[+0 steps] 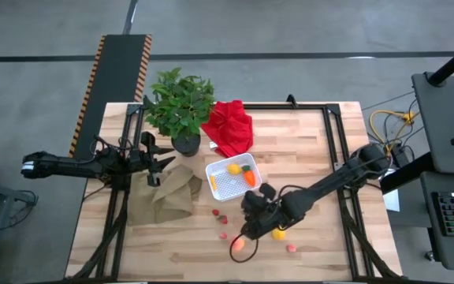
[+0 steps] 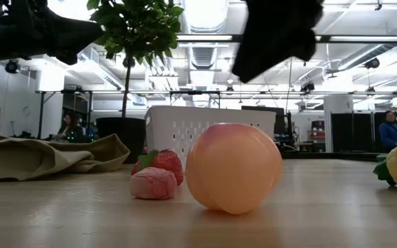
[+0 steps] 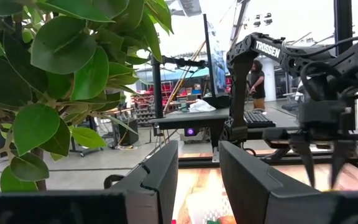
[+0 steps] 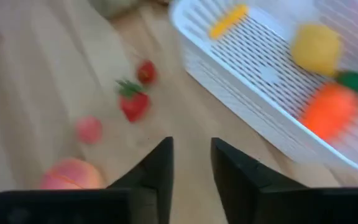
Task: Pick and placing Produce into tupperware
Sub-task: Put the red strawberry into the bin
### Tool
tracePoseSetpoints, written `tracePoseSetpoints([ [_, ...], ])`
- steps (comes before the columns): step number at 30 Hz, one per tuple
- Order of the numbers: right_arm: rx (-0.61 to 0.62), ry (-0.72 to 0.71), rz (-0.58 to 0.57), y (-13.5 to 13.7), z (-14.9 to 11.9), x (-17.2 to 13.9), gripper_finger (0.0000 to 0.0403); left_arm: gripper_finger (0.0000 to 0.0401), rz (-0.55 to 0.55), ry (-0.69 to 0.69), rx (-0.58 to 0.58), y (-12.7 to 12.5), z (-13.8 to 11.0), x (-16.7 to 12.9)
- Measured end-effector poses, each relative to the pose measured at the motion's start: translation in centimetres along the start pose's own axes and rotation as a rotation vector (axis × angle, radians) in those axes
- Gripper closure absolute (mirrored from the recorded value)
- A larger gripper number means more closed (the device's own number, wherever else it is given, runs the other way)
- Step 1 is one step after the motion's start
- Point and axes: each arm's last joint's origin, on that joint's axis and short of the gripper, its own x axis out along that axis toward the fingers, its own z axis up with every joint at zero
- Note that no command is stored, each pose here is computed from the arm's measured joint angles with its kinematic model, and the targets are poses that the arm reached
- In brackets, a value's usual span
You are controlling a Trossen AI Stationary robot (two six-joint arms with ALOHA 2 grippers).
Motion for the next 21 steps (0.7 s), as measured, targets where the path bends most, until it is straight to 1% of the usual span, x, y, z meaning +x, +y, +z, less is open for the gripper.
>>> tracePoseSetpoints([
  [3, -0.013, -0.037, 0.040, 0.7, 0.2, 0.7, 0.0251, 0.0296, 0.000, 0.000, 0.000, 0.0, 0.0, 0.0],
  [7, -0.002, -0.041, 0.046, 1.1, 0.1, 1.3, 0.0193, 0.0296, 0.000, -0.003, 0.000, 0.0, 0.0, 0.0],
  [11, 0.021, -0.063, 0.073, 2.0, -0.2, 3.0, 0.0153, 0.0296, 0.000, -0.002, 0.000, 0.0, 0.0, 0.0],
  [15, 0.015, -0.081, 0.120, 3.0, -0.7, 5.3, 0.0135, 0.0296, -0.001, -0.001, 0.000, 0.0, 0.0, 0.0],
  [21, 0.009, -0.059, 0.088, 3.6, -1.4, 7.6, 0.0140, 0.0296, -0.005, 0.000, 0.000, 0.0, 0.0, 0.0],
])
